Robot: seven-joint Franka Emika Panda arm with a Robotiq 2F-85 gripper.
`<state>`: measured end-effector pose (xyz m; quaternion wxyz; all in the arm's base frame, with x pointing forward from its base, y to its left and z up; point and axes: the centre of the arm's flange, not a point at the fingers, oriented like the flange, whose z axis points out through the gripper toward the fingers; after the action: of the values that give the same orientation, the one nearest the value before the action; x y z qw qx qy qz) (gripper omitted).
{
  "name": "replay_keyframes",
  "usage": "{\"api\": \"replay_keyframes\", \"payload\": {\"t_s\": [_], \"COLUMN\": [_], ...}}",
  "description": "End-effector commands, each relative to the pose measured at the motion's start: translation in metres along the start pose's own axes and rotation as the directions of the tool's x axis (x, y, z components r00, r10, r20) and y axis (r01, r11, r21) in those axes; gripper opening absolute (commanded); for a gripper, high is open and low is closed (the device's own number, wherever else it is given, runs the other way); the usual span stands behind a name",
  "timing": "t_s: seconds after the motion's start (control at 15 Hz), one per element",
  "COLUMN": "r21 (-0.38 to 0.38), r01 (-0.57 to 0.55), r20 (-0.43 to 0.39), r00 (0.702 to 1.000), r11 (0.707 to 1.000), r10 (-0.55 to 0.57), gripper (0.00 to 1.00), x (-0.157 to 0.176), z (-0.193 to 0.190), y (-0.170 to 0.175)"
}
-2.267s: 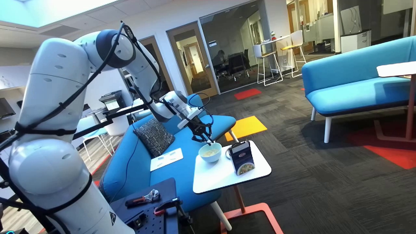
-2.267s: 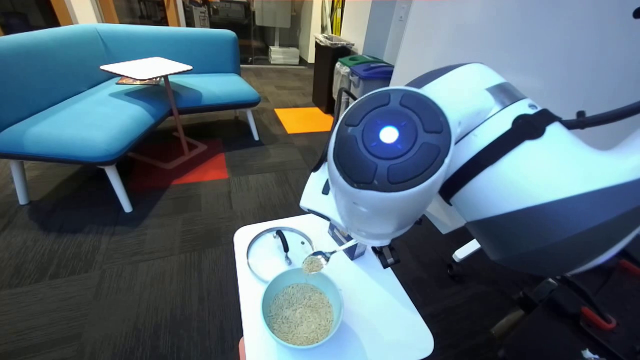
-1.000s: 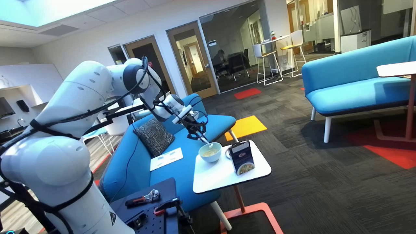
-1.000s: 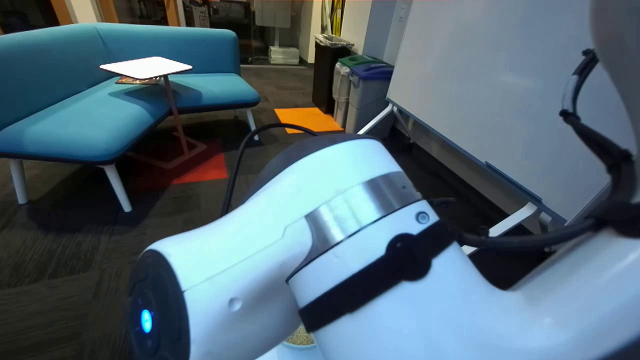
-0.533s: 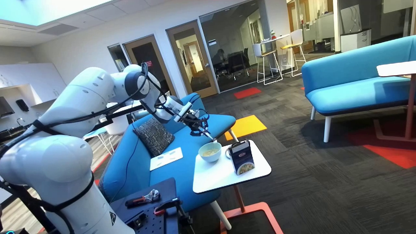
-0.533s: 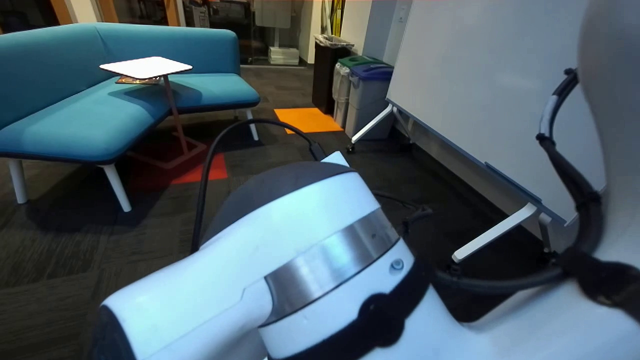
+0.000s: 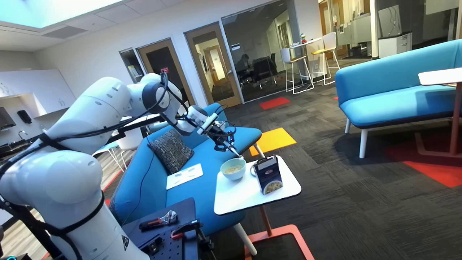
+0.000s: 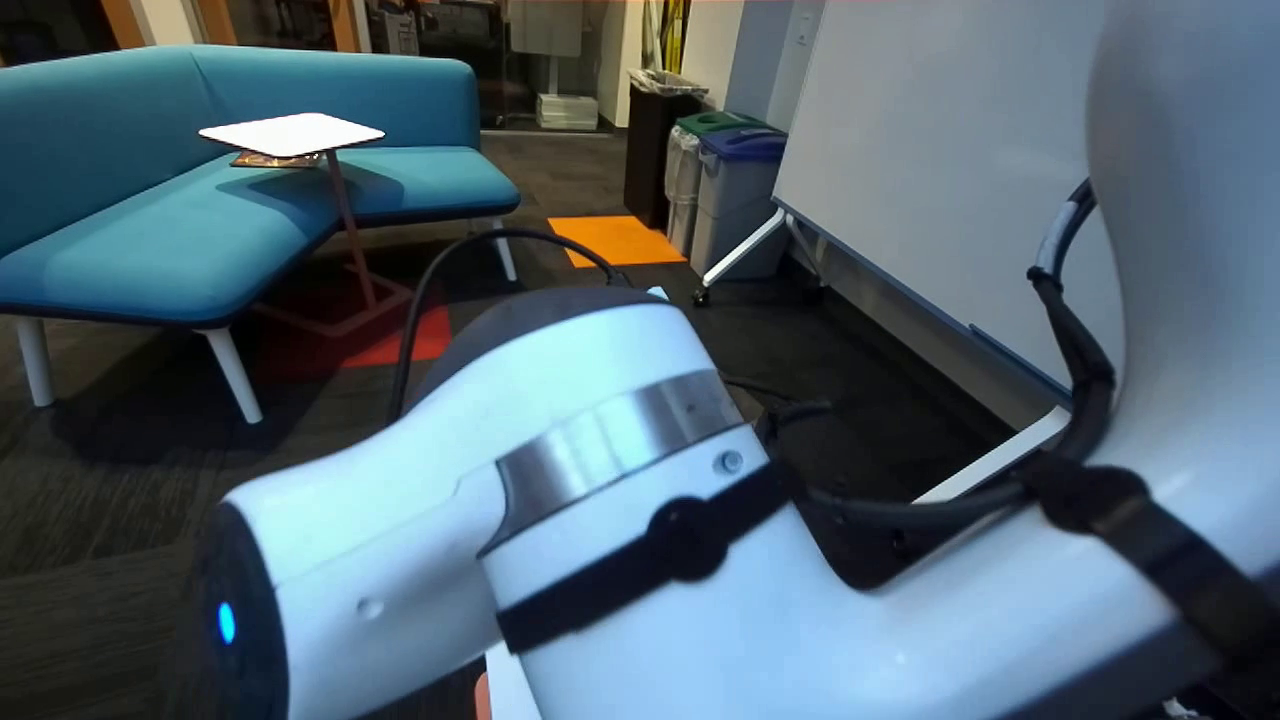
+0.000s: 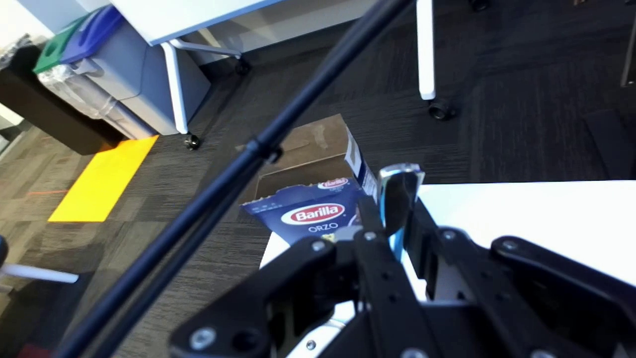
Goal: Remove the spoon from the bowl
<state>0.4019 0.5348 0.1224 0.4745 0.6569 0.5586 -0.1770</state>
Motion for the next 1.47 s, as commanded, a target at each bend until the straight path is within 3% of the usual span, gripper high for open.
{"api": "replay_keyframes", "payload": {"t_s": [0.0, 0.33, 0.73, 1.07, 1.4], "r21": [0.186, 0.424, 0.658, 0.791, 0.875], "r01": [0.004, -0.043, -0.144, -0.232, -0.311], "r20": [-0.067, -0.172, -0.228, -0.204, -0.124], "r00": [0.998, 0.977, 0.897, 0.773, 0.600], "r11": [0.982, 0.905, 0.740, 0.566, 0.372], "r10": [0.008, 0.127, 0.378, 0.600, 0.791], "gripper": [0.04, 0.04, 0.04, 0.04, 0.04], "x": [-0.033, -0.067, -0.091, -0.111, -0.128], "z": [0.033, 0.097, 0.154, 0.181, 0.205], "y": [0.023, 0.016, -0.008, -0.032, -0.062]}}
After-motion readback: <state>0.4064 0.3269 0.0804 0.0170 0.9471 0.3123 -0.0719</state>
